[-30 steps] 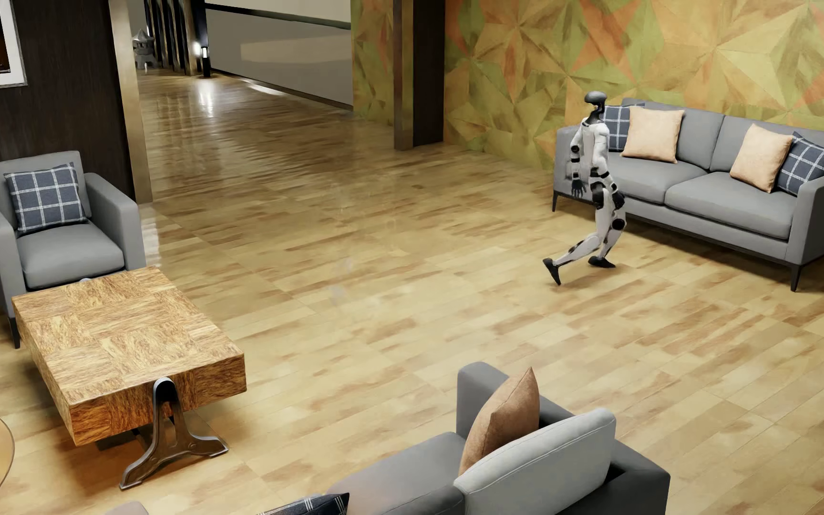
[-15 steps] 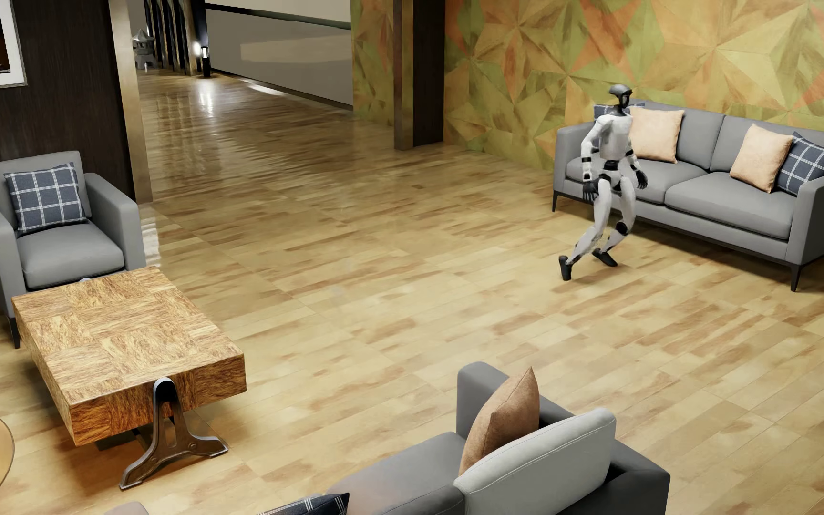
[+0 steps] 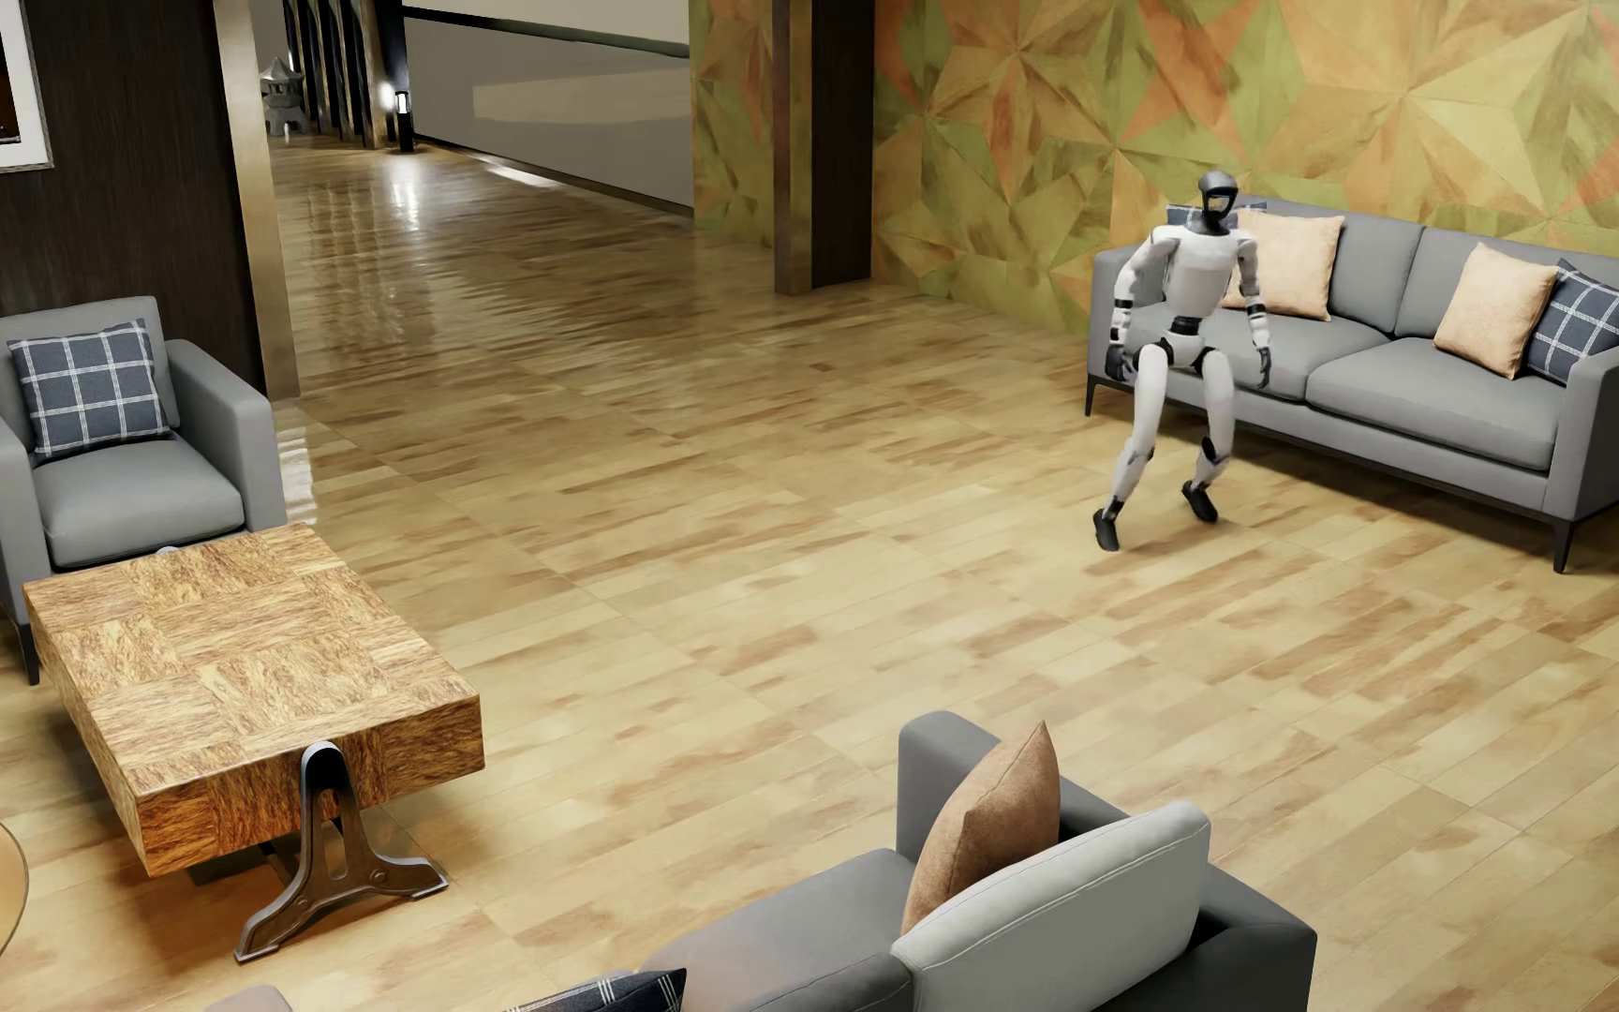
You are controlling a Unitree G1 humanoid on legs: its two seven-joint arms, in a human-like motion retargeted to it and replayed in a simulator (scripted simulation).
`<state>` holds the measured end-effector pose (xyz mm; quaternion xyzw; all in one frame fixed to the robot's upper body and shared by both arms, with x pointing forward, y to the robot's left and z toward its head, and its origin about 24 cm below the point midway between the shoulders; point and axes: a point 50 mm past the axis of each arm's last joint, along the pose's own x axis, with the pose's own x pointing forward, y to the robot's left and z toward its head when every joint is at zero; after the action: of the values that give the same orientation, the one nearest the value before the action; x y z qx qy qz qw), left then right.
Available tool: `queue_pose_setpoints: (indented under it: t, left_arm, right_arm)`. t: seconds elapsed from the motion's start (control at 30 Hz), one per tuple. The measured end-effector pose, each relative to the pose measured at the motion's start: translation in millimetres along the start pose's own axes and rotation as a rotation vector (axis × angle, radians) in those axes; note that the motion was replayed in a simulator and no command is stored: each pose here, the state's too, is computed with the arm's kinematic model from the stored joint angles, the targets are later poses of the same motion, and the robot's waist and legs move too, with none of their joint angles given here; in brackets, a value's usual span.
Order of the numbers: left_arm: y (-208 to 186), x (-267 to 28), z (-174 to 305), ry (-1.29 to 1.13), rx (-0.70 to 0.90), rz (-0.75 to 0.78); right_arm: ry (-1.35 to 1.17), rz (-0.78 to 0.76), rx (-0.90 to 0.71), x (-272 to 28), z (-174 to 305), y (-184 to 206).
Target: Move towards the dark yellow coffeetable
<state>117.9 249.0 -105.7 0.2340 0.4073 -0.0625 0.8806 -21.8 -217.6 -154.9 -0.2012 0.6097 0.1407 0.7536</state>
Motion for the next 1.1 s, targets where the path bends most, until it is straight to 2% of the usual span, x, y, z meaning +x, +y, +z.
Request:
queue_pose_setpoints:
  t: [0.17,0.3,0.4,0.5,0.6,0.67,0.77,0.83,0.9,1.03,1.1]
  left_arm:
    - [-16.9,-6.5,3.8,-0.035,-0.036,-0.033]
    - [-26.8,-15.2,-30.9,0.098,-0.05,-0.053]
    - [-38.5,-30.3,-74.0,0.277,-0.078,-0.069]
    - [-62.6,-55.8,-109.6,0.422,-0.052,-0.152]
    - [-79.0,-81.4,-133.8,0.517,-0.013,-0.227]
    - [-79.4,-91.7,-145.8,0.571,0.014,-0.247]
    - [-66.7,-99.2,-158.4,0.63,0.056,-0.236]
    - [-59.5,-99.8,-163.0,0.658,0.083,-0.23]
    - [-57.3,-98.7,-166.4,0.689,0.118,-0.242]
    - [-69.6,-46.1,-107.3,0.441,0.026,-0.212]
    - [-60.5,-22.9,-61.3,0.242,-0.044,-0.151]
  right_arm:
    - [0.018,0.068,-0.012,-2.4,-6.5,24.7]
    - [0.042,0.058,0.014,-2.6,-11.8,24.3]
    - [0.003,-0.006,0.018,4.2,4.9,-0.5]
    - [-0.165,-0.125,0.03,9.0,58.3,-46.3]
    - [-0.363,-0.211,0.011,-2.1,111.6,-79.4]
    - [-0.505,-0.262,-0.016,-15.8,149.9,-98.0]
    - [-0.62,-0.269,-0.108,-27.5,187.7,-103.9]
    - [-0.554,-0.223,-0.135,-16.0,175.8,-91.2]
    - [-0.418,-0.124,-0.153,4.5,145.1,-58.6]
    - [-0.208,0.015,-0.203,11.8,73.5,-13.6]
    - [-0.072,0.04,-0.088,7.2,26.7,5.5]
